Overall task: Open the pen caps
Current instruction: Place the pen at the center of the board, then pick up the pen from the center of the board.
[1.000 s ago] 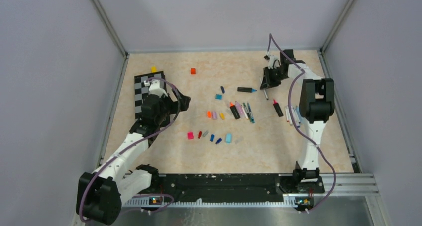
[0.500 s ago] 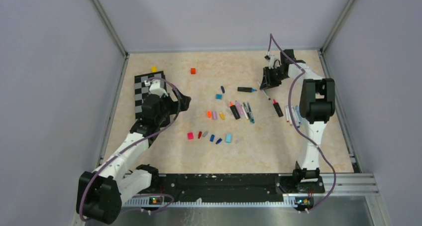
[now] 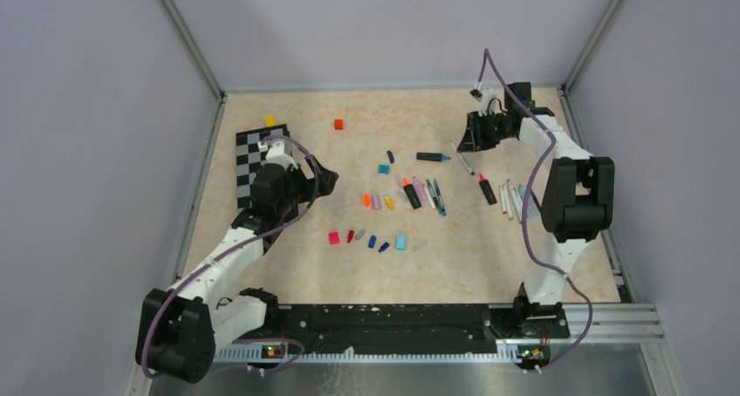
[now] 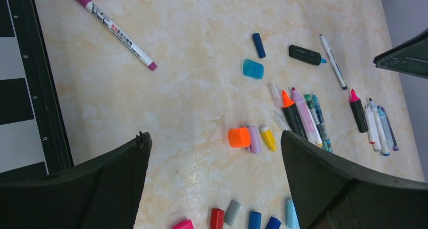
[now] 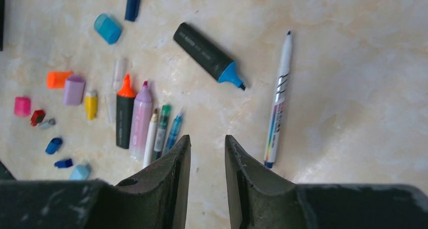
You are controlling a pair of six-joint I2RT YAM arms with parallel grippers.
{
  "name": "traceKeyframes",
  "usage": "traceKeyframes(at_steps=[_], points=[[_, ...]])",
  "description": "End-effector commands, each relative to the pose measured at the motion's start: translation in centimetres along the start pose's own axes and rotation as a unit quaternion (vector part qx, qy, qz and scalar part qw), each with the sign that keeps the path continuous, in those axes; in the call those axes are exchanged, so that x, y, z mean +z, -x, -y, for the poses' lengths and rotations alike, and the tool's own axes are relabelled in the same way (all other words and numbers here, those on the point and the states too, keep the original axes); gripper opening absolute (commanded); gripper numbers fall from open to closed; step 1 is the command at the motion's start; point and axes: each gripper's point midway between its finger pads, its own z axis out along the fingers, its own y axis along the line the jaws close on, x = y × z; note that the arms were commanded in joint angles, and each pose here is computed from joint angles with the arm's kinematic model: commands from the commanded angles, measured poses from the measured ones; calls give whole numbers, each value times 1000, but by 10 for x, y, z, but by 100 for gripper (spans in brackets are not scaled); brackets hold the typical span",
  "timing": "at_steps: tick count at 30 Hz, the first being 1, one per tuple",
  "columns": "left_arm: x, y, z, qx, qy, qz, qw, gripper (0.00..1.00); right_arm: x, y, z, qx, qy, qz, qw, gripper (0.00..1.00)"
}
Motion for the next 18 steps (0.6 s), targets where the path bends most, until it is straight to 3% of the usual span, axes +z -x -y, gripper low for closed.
traceKeyframes(at_steps=[1, 8, 14, 18], points=[[8, 18, 8, -4, -4, 16, 1000, 99, -27, 8, -33, -55, 50, 44, 996, 30], [31, 18, -10, -18, 68, -27, 997, 99, -49, -14, -65, -90, 100, 77, 988, 30], [56, 9, -47, -49, 198, -79, 976, 98, -59, -25, -73, -98, 118, 99, 983, 30], [77, 12, -62, -57, 267, -110, 956, 86, -61, -27, -77, -92, 133, 104, 981, 29]])
